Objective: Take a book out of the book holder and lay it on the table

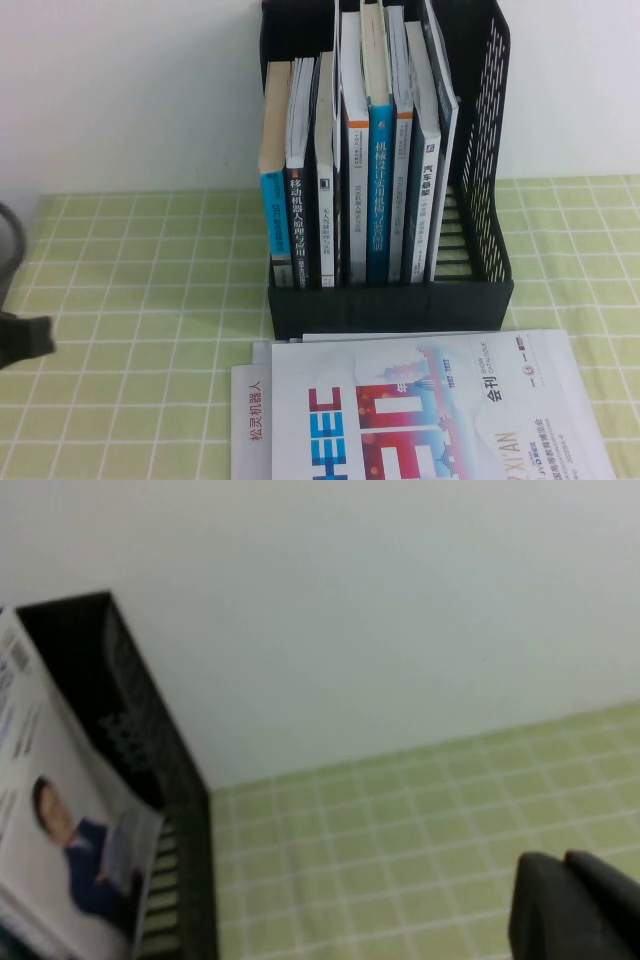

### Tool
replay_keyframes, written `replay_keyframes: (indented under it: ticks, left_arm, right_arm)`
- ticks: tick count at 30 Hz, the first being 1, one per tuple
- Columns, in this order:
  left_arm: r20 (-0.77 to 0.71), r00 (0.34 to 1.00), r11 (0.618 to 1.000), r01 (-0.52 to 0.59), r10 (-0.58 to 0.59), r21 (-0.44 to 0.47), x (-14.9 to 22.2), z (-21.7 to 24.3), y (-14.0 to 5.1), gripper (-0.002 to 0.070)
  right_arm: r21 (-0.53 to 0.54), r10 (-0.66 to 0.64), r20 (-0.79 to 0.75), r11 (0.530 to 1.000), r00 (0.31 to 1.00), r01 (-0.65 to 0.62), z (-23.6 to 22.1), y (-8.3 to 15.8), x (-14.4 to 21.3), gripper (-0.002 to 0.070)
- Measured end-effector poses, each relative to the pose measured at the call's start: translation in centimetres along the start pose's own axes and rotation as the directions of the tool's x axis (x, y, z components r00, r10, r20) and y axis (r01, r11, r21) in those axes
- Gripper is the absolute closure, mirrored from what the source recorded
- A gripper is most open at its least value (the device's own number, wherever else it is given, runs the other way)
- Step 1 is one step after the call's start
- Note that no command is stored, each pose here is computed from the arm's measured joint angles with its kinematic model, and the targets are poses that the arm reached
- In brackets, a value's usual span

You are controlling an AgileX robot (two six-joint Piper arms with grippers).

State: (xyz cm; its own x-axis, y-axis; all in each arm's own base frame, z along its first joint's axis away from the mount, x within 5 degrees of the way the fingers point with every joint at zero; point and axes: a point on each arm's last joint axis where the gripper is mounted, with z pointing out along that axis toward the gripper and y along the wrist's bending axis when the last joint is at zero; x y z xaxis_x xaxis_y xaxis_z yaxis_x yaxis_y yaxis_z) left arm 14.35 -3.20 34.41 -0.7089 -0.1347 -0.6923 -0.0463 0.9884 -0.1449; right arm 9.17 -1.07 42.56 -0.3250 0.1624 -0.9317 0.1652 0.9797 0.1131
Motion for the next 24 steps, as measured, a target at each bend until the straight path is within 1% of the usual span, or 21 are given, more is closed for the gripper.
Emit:
replay_keyframes:
  ticks: [2, 3, 5, 7, 9, 11, 13, 16, 18, 19, 20, 22, 24]
  left_arm:
    - [-0.056, 0.998, 0.996, -0.012, 0.017, 0.084, 0.0, 1.1, -1.3, 0.0678]
    - [-0.073, 0.996, 0.989, -0.034, 0.045, 0.143, 0.0, 1.7, -2.2, 0.0678]
    - [-0.071, 0.991, 0.959, -0.091, 0.114, 0.269, 0.0, 2.3, -3.9, 0.0678]
    - [-0.030, 0.981, 0.904, -0.165, 0.192, 0.395, -0.2, 2.9, -5.7, 0.0678]
    - [0.028, 0.964, 0.842, -0.245, 0.265, 0.480, -0.4, 3.4, -7.3, 0.0678]
    - [0.097, 0.956, 0.789, -0.285, 0.279, 0.544, -1.1, 3.6, -8.8, 0.0678]
    - [0.179, 0.940, 0.738, -0.338, 0.289, 0.584, -2.0, 3.8, -10.3, 0.0678]
    - [0.295, 0.904, 0.670, -0.427, 0.308, 0.607, -3.5, 4.0, -12.4, 0.0678]
    - [0.368, 0.866, 0.624, -0.500, 0.339, 0.600, -4.5, 4.5, -13.9, 0.0678]
    - [0.401, 0.848, 0.603, -0.530, 0.348, 0.597, -5.1, 4.7, -14.7, 0.0678]
    - [0.425, 0.835, 0.587, -0.549, 0.350, 0.595, -5.8, 4.9, -15.5, 0.0678]
    - [0.450, 0.827, 0.572, -0.560, 0.337, 0.600, -7.1, 5.4, -16.8, 0.0678]
    - [0.471, 0.819, 0.561, -0.570, 0.328, 0.600, -8.5, 5.9, -18.0, 0.0678]
  right_arm:
    - [-0.069, 0.056, -0.077, 0.996, 0.995, -0.061, 1.0, 0.7, 1.5, 0.0678]
    - [-0.112, 0.073, -0.128, 0.990, 0.989, -0.087, 1.7, 1.1, 2.5, 0.0678]
    - [-0.188, 0.098, -0.226, 0.972, 0.969, -0.142, 3.1, 1.9, 4.5, 0.0678]
    - [-0.244, 0.092, -0.299, 0.955, 0.950, -0.169, 4.8, 2.5, 6.6, 0.0678]
    - [-0.247, 0.111, -0.331, 0.948, 0.937, -0.199, 6.2, 2.6, 8.0, 0.0678]
    - [-0.247, 0.143, -0.343, 0.940, 0.928, -0.236, 7.3, 2.7, 8.8, 0.0678]
    - [-0.271, 0.141, -0.343, 0.932, 0.929, -0.241, 7.9, 3.0, 9.1, 0.0678]
    - [-0.381, 0.015, -0.305, 0.914, 0.952, -0.136, 8.7, 3.7, 9.1, 0.0678]
    - [-0.468, -0.076, -0.268, 0.882, 0.961, -0.061, 9.4, 4.4, 9.1, 0.0678]
    - [-0.515, -0.115, -0.244, 0.857, 0.963, -0.028, 9.7, 4.9, 9.1, 0.0678]
    - [-0.559, -0.148, -0.220, 0.829, 0.964, 0.000, 10.1, 5.5, 9.1, 0.0678]
    - [-0.622, -0.194, -0.168, 0.781, 0.967, 0.049, 10.7, 6.4, 9.2, 0.0678]
    - [-0.662, -0.221, -0.107, 0.743, 0.969, 0.096, 11.3, 7.4, 9.2, 0.0675]
